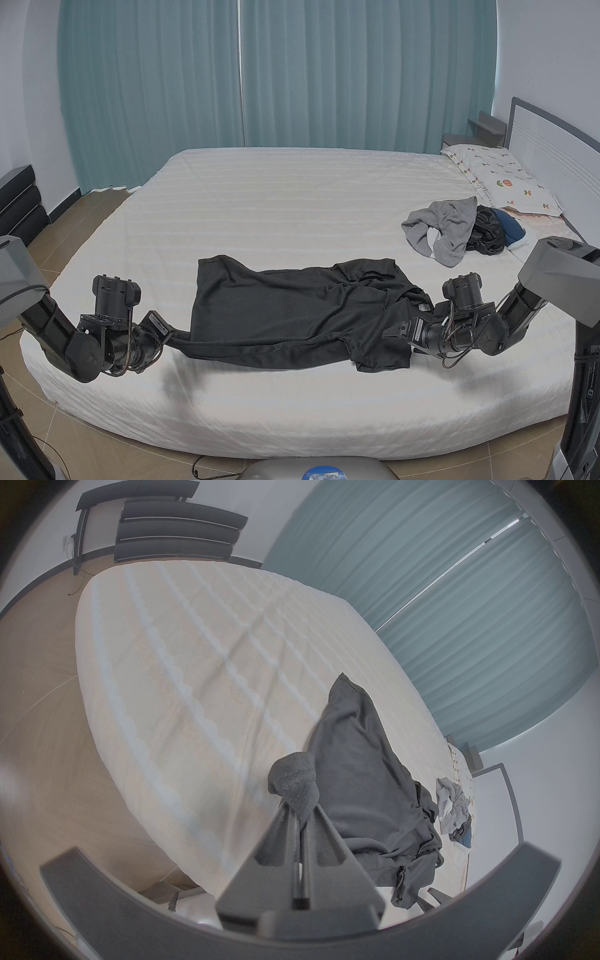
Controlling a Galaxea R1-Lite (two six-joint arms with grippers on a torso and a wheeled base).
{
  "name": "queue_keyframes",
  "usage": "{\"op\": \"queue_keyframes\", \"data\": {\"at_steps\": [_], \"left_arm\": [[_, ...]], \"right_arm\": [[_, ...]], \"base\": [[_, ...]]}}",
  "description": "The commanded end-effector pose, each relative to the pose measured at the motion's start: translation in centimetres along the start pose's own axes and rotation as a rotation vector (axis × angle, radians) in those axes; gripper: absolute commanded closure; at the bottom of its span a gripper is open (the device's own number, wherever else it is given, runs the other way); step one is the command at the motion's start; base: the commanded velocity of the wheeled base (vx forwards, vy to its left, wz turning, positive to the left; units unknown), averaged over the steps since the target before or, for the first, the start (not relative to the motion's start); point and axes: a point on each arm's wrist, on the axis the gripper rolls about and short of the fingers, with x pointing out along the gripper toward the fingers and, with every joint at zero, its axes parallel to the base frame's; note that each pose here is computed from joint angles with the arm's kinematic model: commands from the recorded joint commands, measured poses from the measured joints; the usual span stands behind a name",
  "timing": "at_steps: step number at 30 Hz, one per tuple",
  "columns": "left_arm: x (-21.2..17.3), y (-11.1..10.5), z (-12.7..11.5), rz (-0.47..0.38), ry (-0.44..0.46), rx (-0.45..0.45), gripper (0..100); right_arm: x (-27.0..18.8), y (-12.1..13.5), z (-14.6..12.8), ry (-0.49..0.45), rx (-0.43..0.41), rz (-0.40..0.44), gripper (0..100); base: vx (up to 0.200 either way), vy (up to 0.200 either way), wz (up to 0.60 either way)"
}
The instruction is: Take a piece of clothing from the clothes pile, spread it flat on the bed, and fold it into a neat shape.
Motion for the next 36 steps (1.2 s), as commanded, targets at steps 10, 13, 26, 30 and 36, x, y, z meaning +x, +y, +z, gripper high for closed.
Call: {"op": "queue_keyframes", "data": {"at_steps": [10, 13, 26, 30, 36], "left_arm": [[0.0, 0.1, 0.0, 0.003, 0.004, -0.001, 100], [0.0, 0.1, -0.1, 0.005, 0.006, 0.001, 100], [-0.9, 1.8, -1.2, 0.091, 0.079, 0.144, 100], [-1.2, 2.2, -1.5, 0.134, 0.117, 0.178, 100], [-1.6, 3.1, -2.1, 0.200, 0.182, 0.249, 100]], "right_arm": [[0.8, 0.3, -1.0, 0.065, -0.003, -0.035, 100], [0.4, 0.2, -1.3, 0.087, -0.019, -0.051, 100], [-7.9, -0.5, -2.5, 0.066, 0.001, -0.064, 100], [-10.5, -1.5, -4.1, 0.097, 0.013, -0.061, 100], [-12.8, -3.0, -7.5, 0.177, -0.012, -0.105, 100]], "base": [[0.000, 0.000, 0.00], [0.000, 0.000, 0.00], [0.000, 0.000, 0.00], [0.000, 0.000, 0.00], [0.000, 0.000, 0.00]]}}
